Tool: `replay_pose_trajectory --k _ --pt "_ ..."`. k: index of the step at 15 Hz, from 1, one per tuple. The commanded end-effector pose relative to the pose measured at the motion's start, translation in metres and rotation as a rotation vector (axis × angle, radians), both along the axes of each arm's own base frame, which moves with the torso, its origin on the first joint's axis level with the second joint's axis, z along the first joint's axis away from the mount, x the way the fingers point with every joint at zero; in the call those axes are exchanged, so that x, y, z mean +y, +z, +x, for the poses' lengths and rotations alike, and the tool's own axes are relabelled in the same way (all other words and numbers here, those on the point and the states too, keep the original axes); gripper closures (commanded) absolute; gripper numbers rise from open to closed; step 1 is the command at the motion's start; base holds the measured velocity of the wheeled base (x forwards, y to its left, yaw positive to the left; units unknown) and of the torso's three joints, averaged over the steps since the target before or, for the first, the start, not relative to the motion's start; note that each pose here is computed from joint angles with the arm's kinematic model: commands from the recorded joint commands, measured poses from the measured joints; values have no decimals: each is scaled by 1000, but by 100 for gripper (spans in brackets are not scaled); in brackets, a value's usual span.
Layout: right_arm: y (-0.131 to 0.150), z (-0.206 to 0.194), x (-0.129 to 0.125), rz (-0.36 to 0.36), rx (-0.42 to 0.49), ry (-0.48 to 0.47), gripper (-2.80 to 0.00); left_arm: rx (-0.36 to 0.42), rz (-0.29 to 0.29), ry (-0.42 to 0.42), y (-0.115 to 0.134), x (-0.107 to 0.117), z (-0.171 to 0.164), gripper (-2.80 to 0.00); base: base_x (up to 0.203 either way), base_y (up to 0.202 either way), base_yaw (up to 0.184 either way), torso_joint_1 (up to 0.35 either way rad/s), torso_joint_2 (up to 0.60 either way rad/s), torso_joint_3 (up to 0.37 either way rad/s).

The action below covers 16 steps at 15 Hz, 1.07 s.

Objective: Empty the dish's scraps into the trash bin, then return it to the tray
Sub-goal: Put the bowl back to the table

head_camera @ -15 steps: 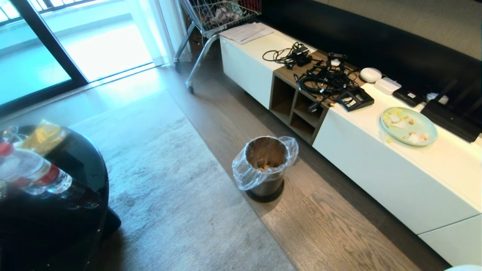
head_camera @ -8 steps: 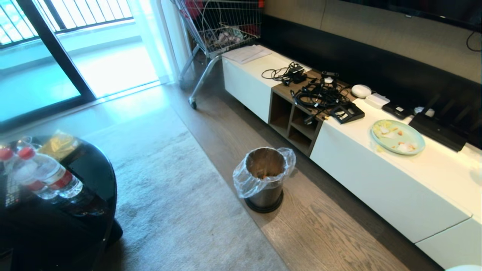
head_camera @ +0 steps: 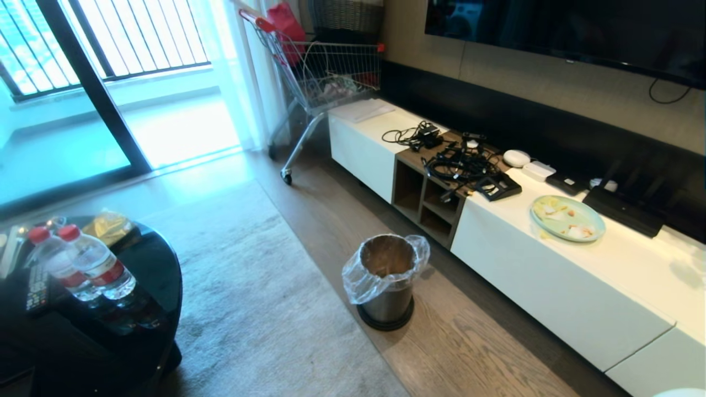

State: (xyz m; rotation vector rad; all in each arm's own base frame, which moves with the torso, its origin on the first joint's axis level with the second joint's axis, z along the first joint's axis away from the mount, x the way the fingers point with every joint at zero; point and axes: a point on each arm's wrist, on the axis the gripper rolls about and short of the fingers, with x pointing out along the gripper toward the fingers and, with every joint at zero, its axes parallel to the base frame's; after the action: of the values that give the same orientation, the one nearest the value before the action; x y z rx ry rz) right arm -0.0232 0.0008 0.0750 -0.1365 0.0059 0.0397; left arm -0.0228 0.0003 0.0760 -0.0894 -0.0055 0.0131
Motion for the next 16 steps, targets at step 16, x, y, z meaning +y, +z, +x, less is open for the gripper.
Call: replay_pose_trajectory --k 16 --pt "0 0 0 -1 1 1 0 -1 2 1 0 0 0 0 0 0 0 1 1 32"
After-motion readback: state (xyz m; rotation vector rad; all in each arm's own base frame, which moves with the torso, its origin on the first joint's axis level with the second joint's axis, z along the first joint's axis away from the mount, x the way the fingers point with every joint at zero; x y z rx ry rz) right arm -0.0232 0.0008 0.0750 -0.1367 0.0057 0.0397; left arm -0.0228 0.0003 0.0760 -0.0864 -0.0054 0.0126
